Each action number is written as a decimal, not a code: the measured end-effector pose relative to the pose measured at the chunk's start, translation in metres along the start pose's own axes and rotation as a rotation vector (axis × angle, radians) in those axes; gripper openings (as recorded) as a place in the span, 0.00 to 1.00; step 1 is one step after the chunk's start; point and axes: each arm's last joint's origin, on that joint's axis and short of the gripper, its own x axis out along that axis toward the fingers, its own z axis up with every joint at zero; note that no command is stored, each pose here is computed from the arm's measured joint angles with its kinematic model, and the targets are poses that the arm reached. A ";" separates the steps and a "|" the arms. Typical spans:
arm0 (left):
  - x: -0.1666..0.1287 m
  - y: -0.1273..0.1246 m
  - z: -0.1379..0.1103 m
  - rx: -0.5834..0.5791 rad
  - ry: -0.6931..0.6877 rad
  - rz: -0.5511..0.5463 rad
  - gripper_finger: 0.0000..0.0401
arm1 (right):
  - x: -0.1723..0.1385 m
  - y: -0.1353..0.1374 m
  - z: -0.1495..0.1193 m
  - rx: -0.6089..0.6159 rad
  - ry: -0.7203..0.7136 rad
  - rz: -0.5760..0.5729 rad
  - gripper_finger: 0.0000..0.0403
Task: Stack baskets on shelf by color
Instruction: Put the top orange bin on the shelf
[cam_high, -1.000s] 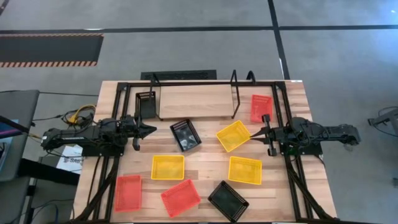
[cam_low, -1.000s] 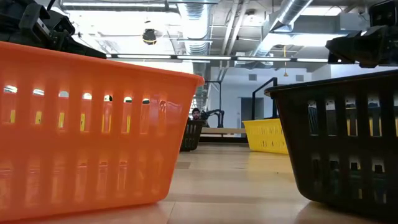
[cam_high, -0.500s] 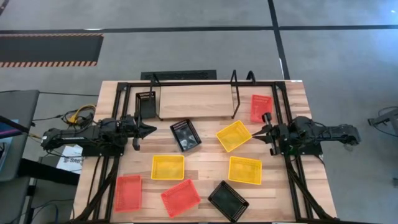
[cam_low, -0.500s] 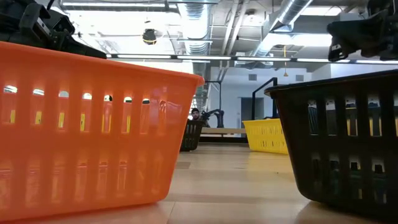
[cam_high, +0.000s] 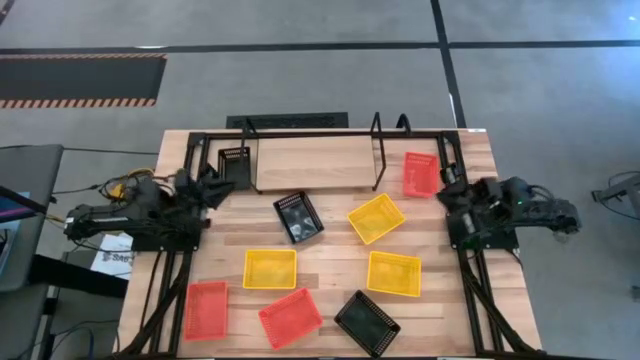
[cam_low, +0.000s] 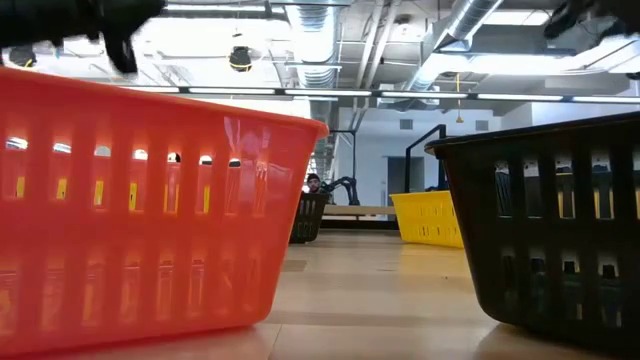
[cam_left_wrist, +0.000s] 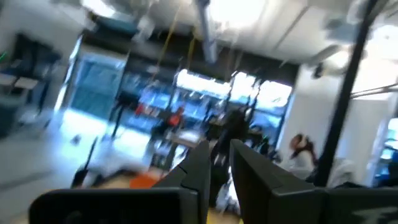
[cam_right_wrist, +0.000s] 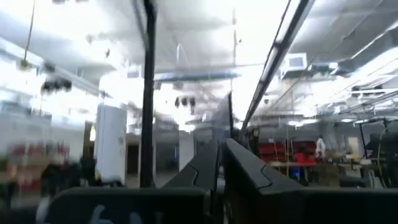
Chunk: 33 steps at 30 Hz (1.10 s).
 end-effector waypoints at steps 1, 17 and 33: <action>0.003 -0.004 0.013 0.010 -0.020 -0.011 0.15 | 0.006 0.000 0.010 0.002 -0.006 -0.005 0.13; 0.066 -0.045 0.140 0.227 0.269 0.121 0.30 | 0.160 -0.017 0.130 -0.044 0.724 -0.674 0.13; 0.067 -0.050 0.155 0.259 0.399 0.116 0.30 | 0.215 -0.065 0.135 0.044 1.150 -1.219 0.48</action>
